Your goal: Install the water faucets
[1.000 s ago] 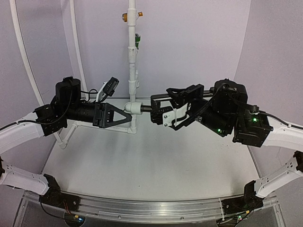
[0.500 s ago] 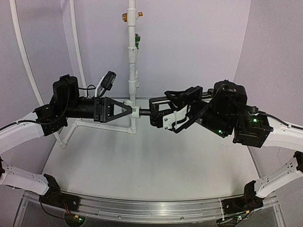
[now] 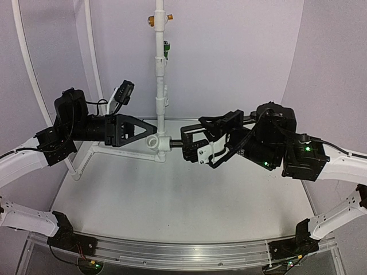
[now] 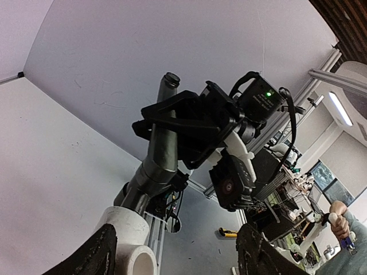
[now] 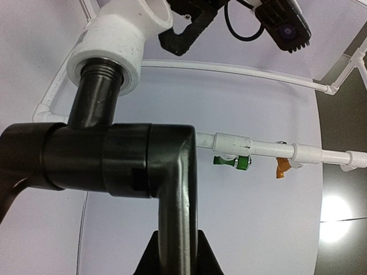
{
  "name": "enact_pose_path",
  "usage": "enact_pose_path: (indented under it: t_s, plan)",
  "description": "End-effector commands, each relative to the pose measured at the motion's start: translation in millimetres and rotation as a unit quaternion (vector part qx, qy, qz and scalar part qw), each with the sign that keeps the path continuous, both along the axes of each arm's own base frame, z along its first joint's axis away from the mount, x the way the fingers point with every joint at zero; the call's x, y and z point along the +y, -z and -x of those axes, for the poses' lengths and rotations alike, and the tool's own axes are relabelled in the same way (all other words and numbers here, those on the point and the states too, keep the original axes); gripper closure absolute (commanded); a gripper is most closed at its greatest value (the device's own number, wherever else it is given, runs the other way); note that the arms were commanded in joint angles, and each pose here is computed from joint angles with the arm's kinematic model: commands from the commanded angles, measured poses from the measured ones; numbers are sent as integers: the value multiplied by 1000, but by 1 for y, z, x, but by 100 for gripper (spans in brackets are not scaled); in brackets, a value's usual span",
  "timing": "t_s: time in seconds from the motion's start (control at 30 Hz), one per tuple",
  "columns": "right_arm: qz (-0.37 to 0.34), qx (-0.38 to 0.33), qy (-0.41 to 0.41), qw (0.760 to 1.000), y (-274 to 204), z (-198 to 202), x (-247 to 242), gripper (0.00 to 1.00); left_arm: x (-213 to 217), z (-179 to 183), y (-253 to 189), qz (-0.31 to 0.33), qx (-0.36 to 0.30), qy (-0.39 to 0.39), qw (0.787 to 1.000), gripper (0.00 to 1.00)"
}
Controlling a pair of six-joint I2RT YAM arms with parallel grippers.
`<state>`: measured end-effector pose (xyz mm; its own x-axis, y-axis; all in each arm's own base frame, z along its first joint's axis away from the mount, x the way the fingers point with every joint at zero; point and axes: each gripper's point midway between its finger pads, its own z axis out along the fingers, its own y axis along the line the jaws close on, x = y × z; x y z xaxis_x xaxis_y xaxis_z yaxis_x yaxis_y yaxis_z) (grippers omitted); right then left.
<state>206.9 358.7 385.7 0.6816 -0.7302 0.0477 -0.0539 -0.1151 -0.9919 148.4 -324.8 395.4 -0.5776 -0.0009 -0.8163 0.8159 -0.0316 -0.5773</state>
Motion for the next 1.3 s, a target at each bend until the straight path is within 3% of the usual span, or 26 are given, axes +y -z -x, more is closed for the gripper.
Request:
enact_pose_path:
  t_s: [0.0,0.5,0.77,1.27]
  plan:
    - [-92,-26,7,995,-61,3,-11,100,6,17,-21,27,-24,37,999,31]
    - [-110,-30,11,993,-77,2,-11,100,4,16,17,-21,4,41,999,33]
    - [-124,-29,11,992,-85,2,-10,100,-5,4,38,-48,13,28,998,27]
    - [-135,-31,14,990,-88,-1,-6,100,-5,10,42,-44,9,46,998,23]
